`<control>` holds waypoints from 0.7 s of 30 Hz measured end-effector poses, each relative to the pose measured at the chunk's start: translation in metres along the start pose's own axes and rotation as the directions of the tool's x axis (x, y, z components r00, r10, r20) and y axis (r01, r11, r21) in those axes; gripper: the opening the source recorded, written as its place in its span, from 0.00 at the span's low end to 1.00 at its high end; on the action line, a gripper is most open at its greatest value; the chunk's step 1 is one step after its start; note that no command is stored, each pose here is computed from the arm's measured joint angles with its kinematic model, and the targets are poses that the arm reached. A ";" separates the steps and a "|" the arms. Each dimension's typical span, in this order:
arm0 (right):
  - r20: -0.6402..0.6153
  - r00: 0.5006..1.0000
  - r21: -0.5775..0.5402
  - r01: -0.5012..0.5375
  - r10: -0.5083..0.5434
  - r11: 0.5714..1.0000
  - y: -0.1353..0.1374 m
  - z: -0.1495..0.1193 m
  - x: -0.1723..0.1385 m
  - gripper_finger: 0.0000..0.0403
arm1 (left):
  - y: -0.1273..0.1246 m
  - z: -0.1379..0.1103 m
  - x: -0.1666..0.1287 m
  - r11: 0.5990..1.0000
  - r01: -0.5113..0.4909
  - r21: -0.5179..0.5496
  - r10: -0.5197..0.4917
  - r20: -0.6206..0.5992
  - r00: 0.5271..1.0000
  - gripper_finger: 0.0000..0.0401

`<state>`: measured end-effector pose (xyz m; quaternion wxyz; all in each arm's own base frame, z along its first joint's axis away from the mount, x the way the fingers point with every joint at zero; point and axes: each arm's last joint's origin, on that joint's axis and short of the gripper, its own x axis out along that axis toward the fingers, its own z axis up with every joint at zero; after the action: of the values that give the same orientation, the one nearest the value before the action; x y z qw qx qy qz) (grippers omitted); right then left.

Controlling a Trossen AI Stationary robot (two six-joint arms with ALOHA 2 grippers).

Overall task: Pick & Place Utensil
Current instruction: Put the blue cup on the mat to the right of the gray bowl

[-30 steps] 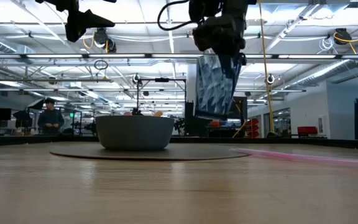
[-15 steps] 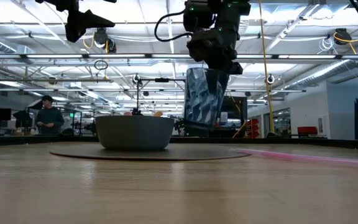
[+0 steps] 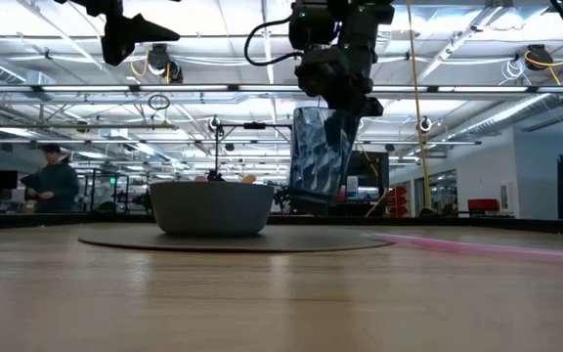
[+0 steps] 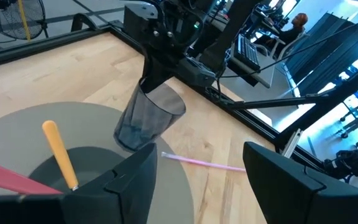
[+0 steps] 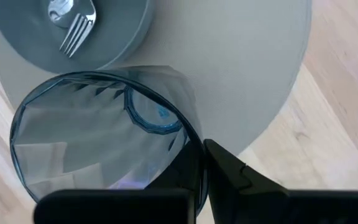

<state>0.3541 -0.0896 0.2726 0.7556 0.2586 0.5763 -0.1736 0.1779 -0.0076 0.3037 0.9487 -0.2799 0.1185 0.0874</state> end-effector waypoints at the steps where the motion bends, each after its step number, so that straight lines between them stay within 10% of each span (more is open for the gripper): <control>1: 0.002 1.000 0.000 0.002 -0.002 1.000 0.000 0.000 0.000 0.02 | 0.000 0.000 0.000 1.000 0.000 0.000 0.000 0.000 1.000 0.61; 21: -0.060 0.998 0.054 -0.019 0.022 0.998 -0.008 -0.010 0.025 0.02 | 0.000 0.000 0.000 1.000 -0.015 0.004 0.015 0.010 1.000 0.61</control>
<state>0.3488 -0.0892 0.2456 0.7324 0.2896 0.5914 -0.1731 0.1778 -0.0071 0.3037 0.9491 -0.2768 0.1161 0.0956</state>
